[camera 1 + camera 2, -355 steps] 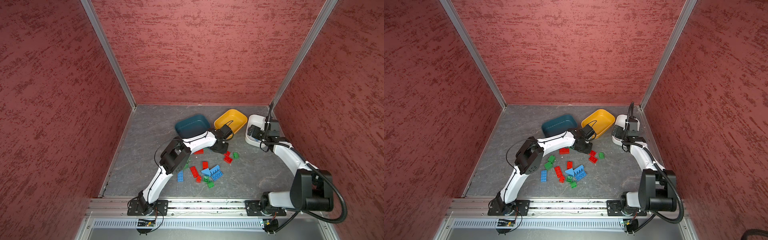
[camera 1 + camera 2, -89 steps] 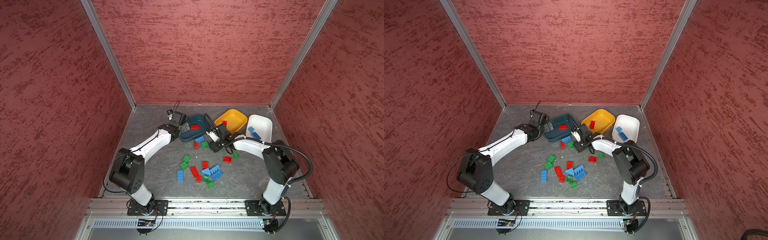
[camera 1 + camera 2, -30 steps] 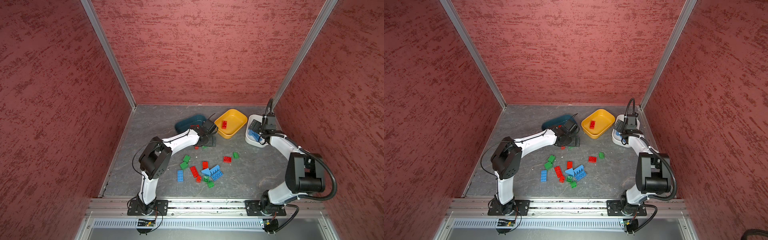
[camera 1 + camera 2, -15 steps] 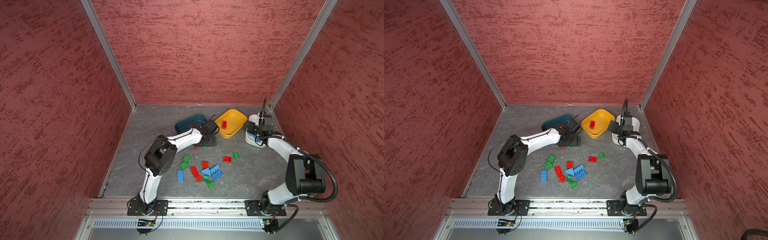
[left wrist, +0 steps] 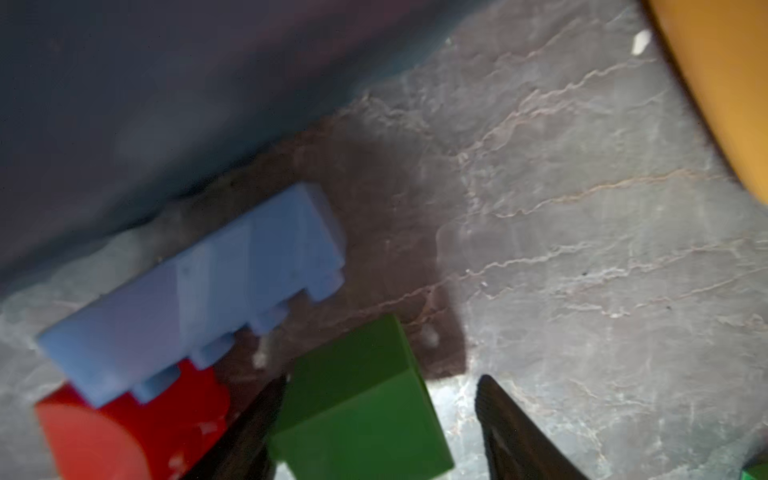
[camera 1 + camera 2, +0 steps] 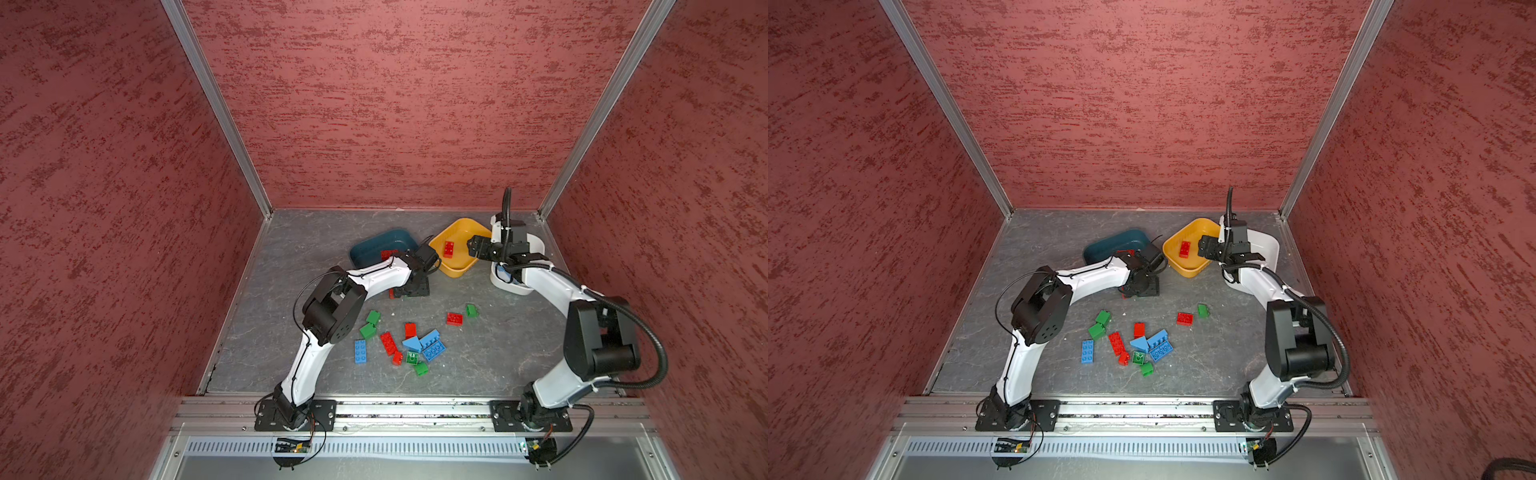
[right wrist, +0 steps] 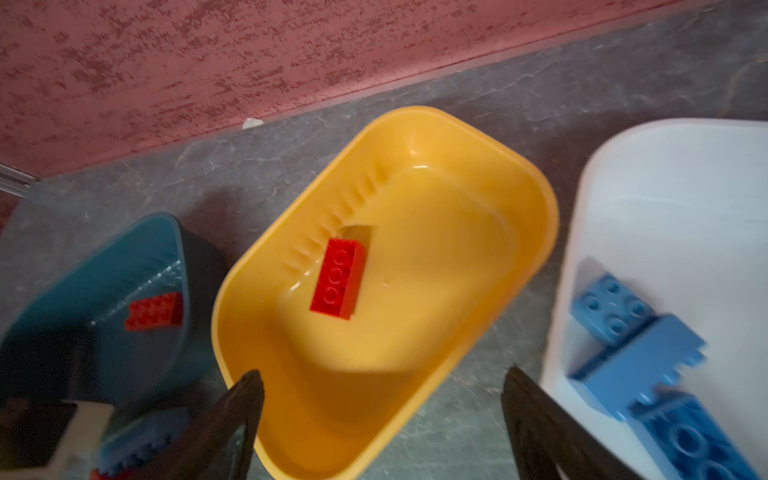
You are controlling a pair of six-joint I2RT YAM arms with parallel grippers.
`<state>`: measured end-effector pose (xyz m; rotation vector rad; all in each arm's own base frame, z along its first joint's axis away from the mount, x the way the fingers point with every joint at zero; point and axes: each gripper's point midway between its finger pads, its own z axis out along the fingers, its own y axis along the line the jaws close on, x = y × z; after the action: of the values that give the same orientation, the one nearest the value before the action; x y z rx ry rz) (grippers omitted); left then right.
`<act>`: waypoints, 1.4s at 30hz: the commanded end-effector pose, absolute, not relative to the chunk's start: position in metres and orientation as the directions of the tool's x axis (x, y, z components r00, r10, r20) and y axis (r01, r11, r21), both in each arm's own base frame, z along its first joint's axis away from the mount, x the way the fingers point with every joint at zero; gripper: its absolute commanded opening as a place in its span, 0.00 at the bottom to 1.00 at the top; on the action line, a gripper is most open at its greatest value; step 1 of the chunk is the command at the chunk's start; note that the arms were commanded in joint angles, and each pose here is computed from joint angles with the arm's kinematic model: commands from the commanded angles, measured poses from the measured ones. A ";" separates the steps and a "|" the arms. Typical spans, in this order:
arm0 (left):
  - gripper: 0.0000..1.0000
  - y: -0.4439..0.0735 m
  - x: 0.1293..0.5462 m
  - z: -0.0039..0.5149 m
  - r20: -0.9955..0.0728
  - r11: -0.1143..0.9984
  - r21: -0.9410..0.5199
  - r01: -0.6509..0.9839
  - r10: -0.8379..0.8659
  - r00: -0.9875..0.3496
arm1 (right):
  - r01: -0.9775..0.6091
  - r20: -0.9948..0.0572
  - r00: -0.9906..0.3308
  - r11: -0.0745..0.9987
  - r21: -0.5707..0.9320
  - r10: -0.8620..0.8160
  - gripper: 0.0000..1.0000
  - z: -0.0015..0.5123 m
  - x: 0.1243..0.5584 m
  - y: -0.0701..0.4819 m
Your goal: Sort the legos into containers by color
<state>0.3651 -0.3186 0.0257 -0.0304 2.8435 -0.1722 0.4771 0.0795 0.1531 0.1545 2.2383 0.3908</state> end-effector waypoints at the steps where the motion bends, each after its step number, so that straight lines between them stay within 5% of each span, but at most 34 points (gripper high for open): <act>1: 0.68 -0.318 0.368 0.019 -0.284 0.995 -0.097 -0.009 -0.036 -0.958 | -0.027 -0.687 -0.684 0.933 0.359 0.244 0.75 0.140 0.496 0.098; 17: 0.41 -0.323 0.363 0.029 -0.321 0.987 -0.151 0.051 -0.001 -0.947 | 0.108 -0.570 -0.791 0.968 0.227 0.222 0.60 0.051 0.548 0.127; 25: 0.38 -0.320 0.360 0.040 -0.351 0.983 -0.171 0.064 0.000 -0.936 | 0.085 -0.540 -0.830 0.988 0.128 0.141 0.45 0.028 0.545 0.133; 31: 0.37 -0.320 0.360 0.047 -0.365 0.980 -0.185 0.069 -0.003 -0.931 | 0.053 -0.617 -0.775 0.987 0.153 0.138 0.24 0.068 0.550 0.137; 38: 0.37 -0.321 0.362 0.067 -0.412 0.972 -0.222 0.078 -0.021 -0.911 | -0.048 -0.726 -0.658 0.952 0.302 0.197 0.22 0.141 0.545 0.160; 42: 0.37 -0.321 0.364 0.071 -0.424 0.970 -0.229 0.079 -0.027 -0.905 | -0.205 -0.702 -0.672 0.852 0.482 0.236 0.22 0.162 0.535 0.203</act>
<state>0.3595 -0.3148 0.0563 0.0211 2.7321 -0.2960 0.5348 0.1617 0.1241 0.1035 2.3271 0.4208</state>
